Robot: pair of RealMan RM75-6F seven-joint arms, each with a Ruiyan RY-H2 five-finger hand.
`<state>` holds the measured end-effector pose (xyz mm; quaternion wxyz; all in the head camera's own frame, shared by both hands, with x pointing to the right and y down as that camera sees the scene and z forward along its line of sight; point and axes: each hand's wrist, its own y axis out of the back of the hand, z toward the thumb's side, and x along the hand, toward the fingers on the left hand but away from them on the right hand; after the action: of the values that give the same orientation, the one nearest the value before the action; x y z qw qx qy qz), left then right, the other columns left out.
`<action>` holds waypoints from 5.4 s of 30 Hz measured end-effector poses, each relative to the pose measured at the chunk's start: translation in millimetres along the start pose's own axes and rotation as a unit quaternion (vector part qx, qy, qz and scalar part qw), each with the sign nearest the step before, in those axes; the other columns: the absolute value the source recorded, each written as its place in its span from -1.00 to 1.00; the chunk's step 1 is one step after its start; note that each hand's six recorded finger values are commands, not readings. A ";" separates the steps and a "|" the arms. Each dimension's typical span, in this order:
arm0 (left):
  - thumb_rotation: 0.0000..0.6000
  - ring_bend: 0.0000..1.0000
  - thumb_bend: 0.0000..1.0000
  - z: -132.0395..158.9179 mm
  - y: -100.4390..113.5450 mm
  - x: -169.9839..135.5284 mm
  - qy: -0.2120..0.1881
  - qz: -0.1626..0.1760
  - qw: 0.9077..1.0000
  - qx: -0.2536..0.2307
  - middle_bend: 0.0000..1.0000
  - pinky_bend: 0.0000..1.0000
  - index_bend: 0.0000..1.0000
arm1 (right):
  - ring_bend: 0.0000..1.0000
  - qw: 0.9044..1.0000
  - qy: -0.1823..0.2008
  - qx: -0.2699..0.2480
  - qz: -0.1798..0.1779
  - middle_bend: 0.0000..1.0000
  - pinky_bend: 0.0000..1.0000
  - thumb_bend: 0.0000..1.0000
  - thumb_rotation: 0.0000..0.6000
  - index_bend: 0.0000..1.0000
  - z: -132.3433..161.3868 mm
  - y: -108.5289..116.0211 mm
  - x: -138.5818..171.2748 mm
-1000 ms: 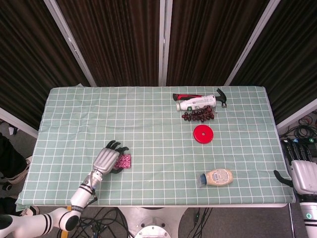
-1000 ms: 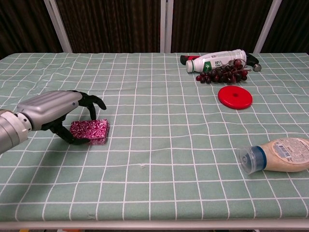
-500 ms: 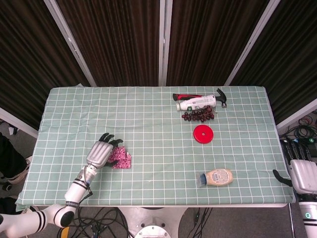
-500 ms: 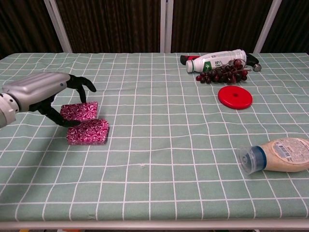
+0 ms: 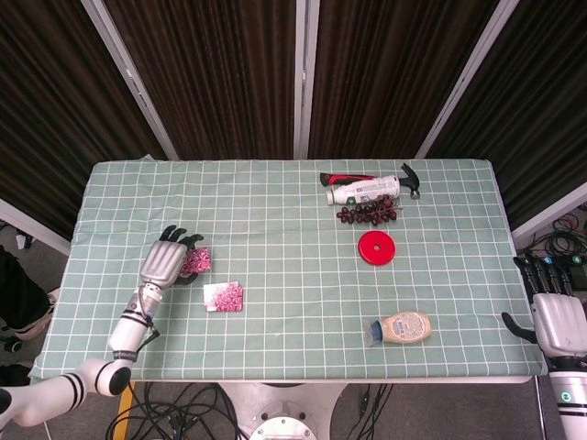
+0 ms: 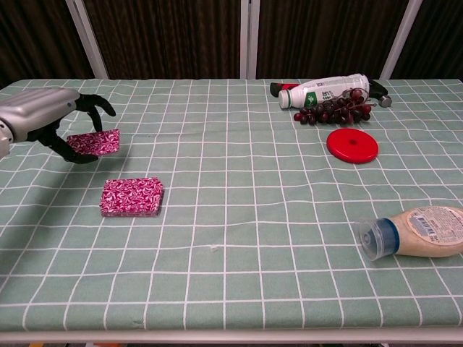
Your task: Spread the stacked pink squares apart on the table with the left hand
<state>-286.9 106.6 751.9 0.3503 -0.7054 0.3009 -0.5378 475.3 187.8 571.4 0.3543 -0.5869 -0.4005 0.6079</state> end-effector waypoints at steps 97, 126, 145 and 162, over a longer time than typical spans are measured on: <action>1.00 -0.90 -0.58 71.1 -46.5 -37.0 -0.040 -0.080 0.995 -0.042 -0.23 -0.85 -0.66 | -1.00 1.000 -0.018 -0.004 0.009 -1.00 -1.00 -0.67 1.00 -1.00 -16.8 -8.0 0.7; 1.00 -0.85 -0.55 70.5 -40.1 -37.1 -0.040 -0.078 0.994 -0.064 -0.15 -0.85 -0.64 | -1.00 1.000 -0.019 -0.002 0.009 -1.00 -1.00 -0.67 1.00 -1.00 -16.1 -7.7 0.0; 1.00 -0.81 -0.54 54.7 -13.4 -41.8 -0.029 -0.047 0.996 -0.070 -0.10 -0.85 -0.63 | -1.00 1.000 -0.015 -0.002 0.008 -1.00 -1.00 -0.67 1.00 -1.00 -12.6 -6.7 -1.1; 1.00 -0.79 -0.54 -8.4 -6.4 -106.7 0.024 -0.039 0.997 -0.070 -0.09 -0.85 -0.63 | -1.00 1.000 -0.007 0.004 0.017 -1.00 -1.00 -0.67 1.00 -1.00 -3.1 -13.0 -2.4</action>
<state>-320.4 194.4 700.1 0.2716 -0.7263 0.3183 -0.5453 478.1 191.5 584.2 0.3433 -0.5879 -0.3903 0.6198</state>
